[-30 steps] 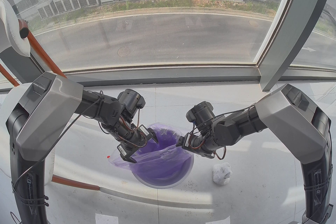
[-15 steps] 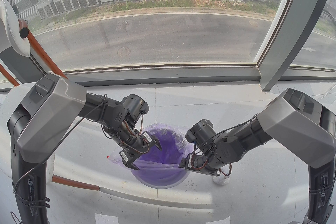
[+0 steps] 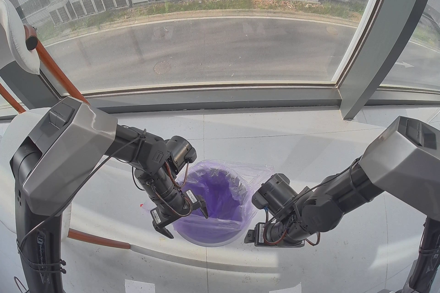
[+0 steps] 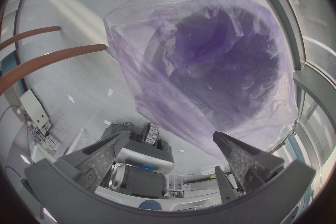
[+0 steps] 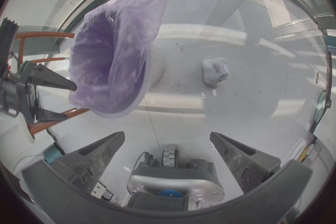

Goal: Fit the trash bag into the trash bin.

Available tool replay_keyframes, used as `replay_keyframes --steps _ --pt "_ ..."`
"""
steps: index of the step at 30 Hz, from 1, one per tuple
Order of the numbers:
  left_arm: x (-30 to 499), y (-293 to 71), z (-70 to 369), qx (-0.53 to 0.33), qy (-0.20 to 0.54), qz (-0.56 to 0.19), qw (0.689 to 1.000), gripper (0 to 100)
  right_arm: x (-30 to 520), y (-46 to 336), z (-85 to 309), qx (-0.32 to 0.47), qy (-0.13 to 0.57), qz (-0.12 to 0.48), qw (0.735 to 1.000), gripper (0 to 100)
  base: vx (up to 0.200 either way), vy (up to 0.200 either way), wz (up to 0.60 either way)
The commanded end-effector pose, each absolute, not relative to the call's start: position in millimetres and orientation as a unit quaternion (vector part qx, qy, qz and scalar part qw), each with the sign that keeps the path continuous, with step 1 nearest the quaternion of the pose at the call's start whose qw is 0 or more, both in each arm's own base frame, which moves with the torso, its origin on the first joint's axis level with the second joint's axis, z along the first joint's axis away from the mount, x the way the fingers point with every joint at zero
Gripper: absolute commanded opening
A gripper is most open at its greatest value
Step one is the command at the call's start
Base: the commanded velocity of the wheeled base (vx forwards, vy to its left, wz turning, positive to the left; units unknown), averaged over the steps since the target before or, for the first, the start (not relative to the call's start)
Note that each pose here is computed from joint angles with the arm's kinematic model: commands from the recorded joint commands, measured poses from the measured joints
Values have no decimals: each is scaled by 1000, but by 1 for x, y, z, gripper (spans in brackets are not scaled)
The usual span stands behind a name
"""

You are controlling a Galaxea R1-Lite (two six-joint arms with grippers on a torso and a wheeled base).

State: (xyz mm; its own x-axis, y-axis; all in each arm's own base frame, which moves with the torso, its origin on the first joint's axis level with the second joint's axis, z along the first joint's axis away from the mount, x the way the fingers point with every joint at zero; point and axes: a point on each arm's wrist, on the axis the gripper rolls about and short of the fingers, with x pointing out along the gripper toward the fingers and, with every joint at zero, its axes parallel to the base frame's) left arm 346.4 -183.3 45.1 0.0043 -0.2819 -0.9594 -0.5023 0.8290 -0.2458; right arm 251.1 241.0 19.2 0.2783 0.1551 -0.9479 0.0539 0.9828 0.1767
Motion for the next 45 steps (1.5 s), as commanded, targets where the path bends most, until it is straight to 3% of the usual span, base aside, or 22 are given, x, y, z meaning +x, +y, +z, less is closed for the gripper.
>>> replay_keyframes --steps 1,5,12,17,30,45 --pt "345 -180 43 -265 708 83 649 100 240 228 24 71 606 33 792 100 0 0 0" --pt "345 -180 43 -260 709 81 650 100 237 219 19 55 612 33 788 100 0 0 0" --pt "357 -174 57 -277 690 70 665 100 284 237 82 149 517 82 839 100 0 0 0" --pt "363 -170 64 -280 690 79 663 100 313 236 92 172 488 78 852 100 0 0 0" --pt "374 -168 42 -271 696 107 656 100 346 216 34 162 525 9 836 100 0 0 0" --pt "364 -158 31 -185 721 158 648 100 324 196 6 100 573 -1 813 100 0 0 0"
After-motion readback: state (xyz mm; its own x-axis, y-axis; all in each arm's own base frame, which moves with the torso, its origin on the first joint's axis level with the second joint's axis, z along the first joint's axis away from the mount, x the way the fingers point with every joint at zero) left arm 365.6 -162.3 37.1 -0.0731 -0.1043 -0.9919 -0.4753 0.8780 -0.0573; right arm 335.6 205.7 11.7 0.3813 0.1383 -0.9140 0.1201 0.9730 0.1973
